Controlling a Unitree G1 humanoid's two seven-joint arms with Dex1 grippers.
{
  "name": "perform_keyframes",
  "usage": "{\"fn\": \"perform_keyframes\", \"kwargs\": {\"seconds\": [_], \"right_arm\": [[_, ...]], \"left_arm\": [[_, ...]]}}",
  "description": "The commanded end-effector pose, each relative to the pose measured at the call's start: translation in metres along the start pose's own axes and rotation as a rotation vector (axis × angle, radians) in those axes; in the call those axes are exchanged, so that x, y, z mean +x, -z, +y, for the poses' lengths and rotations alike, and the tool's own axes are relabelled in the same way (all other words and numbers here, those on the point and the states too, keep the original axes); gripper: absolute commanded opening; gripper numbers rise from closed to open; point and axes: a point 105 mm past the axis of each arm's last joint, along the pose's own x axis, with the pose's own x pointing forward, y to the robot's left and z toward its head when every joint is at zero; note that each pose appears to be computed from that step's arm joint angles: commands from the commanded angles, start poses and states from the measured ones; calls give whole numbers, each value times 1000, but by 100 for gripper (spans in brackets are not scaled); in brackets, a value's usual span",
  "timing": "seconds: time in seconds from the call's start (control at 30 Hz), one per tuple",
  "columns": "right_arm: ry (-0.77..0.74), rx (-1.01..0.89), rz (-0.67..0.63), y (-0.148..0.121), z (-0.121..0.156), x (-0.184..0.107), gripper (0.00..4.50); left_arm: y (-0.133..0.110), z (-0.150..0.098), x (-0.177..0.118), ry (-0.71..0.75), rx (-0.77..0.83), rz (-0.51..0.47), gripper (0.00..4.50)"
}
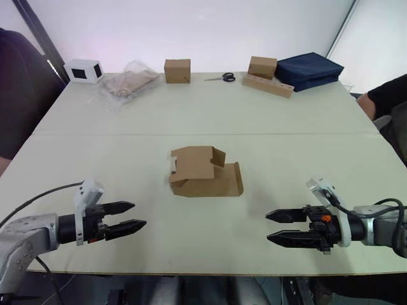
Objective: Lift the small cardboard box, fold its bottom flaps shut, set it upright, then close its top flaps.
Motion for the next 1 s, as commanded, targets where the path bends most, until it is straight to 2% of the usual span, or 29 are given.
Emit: {"fn": "perform_keyframes", "kwargs": {"seconds": [0.03, 0.1, 0.33, 0.67, 0.8, 0.83, 0.9, 1.0], "right_arm": [[-15, -47, -4, -7, 7, 1, 447], [-16, -48, -4, -7, 7, 2, 447], [-17, -60, 6, -6, 8, 12, 447], [7, -62, -15, -7, 3, 10, 447], [36, -21, 4, 6, -2, 10, 447], [43, -24, 4, 7, -3, 10, 447], [59, -38, -19, 4, -7, 9, 447], [83, -82, -63, -11, -9, 4, 447]], "left_arm": [[-6, -1, -2, 0, 19, -10, 450], [-7, 1, -2, -22, 58, -3, 450], [-4, -1, -1, -11, 47, 3, 450], [-7, 1, -2, -40, 79, -16, 450], [-3, 4, -2, -86, 136, 25, 450], [-6, 8, -4, -102, 138, 7, 450], [-9, 15, -7, -121, 134, -7, 450], [-10, 23, -13, -118, 72, 33, 450]]}}
